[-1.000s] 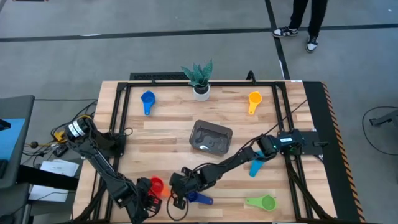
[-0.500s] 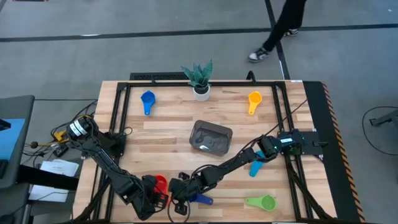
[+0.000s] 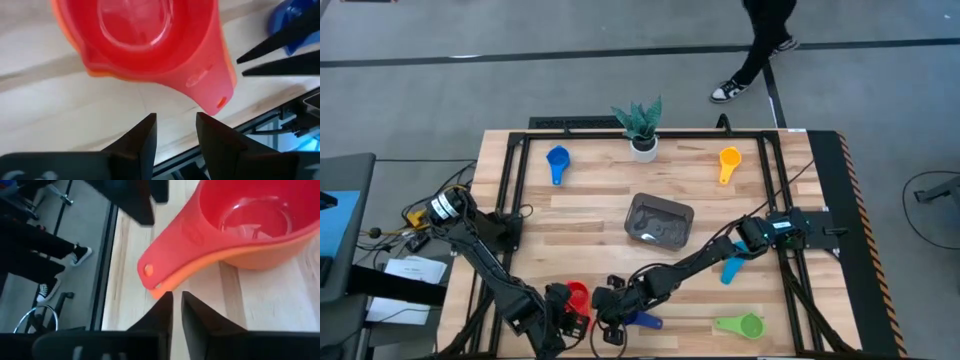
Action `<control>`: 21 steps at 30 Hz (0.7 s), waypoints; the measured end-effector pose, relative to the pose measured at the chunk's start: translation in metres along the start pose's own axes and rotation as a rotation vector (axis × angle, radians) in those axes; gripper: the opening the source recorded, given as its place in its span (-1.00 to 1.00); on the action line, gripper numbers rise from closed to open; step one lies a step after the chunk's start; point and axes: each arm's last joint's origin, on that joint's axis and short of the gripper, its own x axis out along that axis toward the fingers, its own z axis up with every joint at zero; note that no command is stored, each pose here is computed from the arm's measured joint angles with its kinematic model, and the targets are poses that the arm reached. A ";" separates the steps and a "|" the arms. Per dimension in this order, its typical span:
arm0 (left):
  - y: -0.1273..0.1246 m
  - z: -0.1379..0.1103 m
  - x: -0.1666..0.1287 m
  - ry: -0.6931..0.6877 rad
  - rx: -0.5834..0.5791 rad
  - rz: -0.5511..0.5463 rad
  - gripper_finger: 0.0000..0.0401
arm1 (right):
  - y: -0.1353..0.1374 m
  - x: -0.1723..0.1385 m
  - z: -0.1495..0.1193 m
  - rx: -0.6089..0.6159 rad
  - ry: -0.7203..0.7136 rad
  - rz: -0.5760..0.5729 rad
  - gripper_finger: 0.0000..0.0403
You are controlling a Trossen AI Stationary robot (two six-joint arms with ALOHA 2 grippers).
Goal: Nest measuring cups in basket
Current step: Stack the blue measuring cup on top of the orange measuring cup
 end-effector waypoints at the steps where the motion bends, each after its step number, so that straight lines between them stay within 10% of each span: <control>1: -0.001 0.000 -0.002 -0.003 0.002 0.005 -0.38 | 0.000 -0.001 0.000 0.000 0.001 -0.001 -0.63; 21: -0.046 0.005 -0.064 -0.323 0.196 -0.089 -0.38 | 0.026 -0.131 0.054 -0.140 -0.054 -0.150 -0.66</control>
